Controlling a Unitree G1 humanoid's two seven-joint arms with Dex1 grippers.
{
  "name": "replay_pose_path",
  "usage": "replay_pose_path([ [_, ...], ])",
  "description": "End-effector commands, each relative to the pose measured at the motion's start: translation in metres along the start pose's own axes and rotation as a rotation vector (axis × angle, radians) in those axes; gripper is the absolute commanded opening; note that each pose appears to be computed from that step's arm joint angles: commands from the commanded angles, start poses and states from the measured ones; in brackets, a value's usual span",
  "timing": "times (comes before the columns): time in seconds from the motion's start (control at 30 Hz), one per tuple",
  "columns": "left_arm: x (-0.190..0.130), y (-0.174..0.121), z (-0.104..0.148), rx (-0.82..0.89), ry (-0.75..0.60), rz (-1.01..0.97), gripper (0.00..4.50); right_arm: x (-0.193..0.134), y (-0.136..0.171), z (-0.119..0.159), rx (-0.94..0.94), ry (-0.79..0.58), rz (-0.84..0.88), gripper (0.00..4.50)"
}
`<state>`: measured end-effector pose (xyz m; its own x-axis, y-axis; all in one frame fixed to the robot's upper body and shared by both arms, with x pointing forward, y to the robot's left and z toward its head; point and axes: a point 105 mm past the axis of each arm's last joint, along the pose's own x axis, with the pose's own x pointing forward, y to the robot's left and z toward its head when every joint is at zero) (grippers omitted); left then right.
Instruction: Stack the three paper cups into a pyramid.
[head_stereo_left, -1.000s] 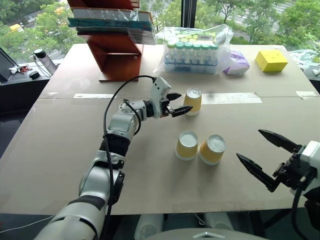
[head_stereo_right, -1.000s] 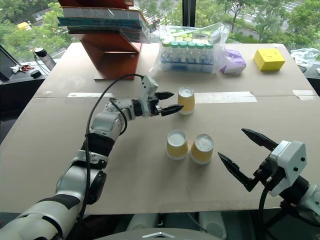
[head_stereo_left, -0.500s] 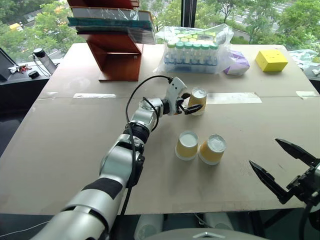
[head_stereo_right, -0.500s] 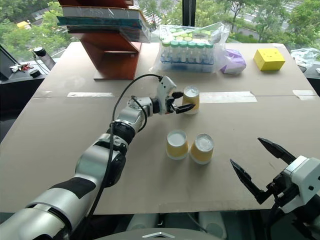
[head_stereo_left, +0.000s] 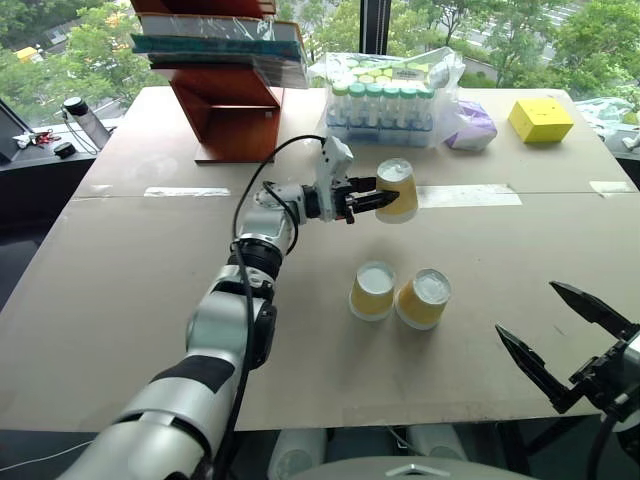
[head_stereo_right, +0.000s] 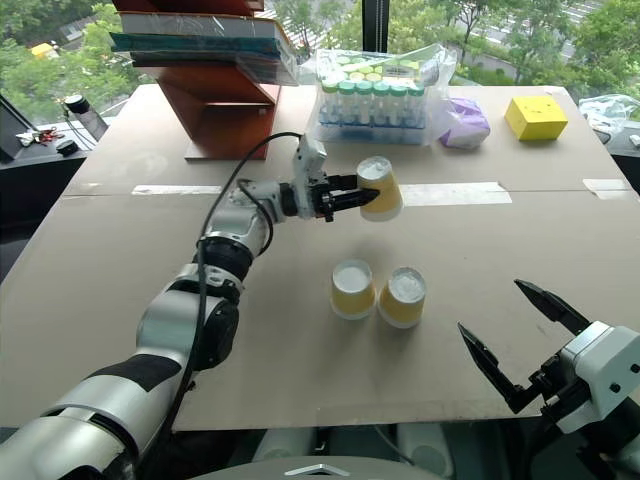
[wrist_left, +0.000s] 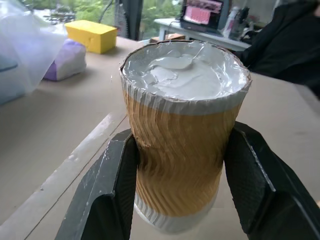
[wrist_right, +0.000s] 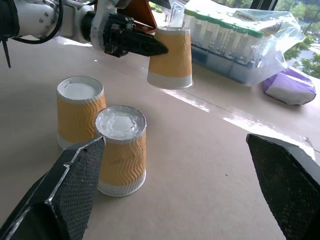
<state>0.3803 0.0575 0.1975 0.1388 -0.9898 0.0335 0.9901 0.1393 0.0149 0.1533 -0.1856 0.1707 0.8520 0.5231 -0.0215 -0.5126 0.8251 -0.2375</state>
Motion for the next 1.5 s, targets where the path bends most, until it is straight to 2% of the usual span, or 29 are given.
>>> replay_pose_path([
  [0.03,-0.011,-0.039,0.033,0.005,-0.019,-0.246,2.04,0.001,0.001,0.001,-0.013,-0.019,0.017,4.5],
  [0.2,-0.013,-0.074,0.031,0.054,0.061,-0.358,2.04,0.0,0.006,-0.009,0.006,0.009,0.065,4.5],
  [0.37,0.004,-0.086,0.017,0.121,0.107,-0.342,2.04,-0.011,0.009,-0.013,0.021,0.029,0.1,4.5],
  [0.63,0.016,-0.084,0.007,0.165,0.168,-0.303,2.04,-0.029,-0.01,-0.016,-0.028,0.091,0.195,4.5],
  [0.93,0.017,-0.086,0.009,0.161,0.191,-0.309,2.04,-0.032,-0.033,0.0,-0.05,0.087,0.27,4.5],
  [1.5,0.012,-0.094,0.008,0.137,0.209,-0.342,2.04,-0.02,-0.025,0.015,-0.016,0.048,0.355,4.5],
])
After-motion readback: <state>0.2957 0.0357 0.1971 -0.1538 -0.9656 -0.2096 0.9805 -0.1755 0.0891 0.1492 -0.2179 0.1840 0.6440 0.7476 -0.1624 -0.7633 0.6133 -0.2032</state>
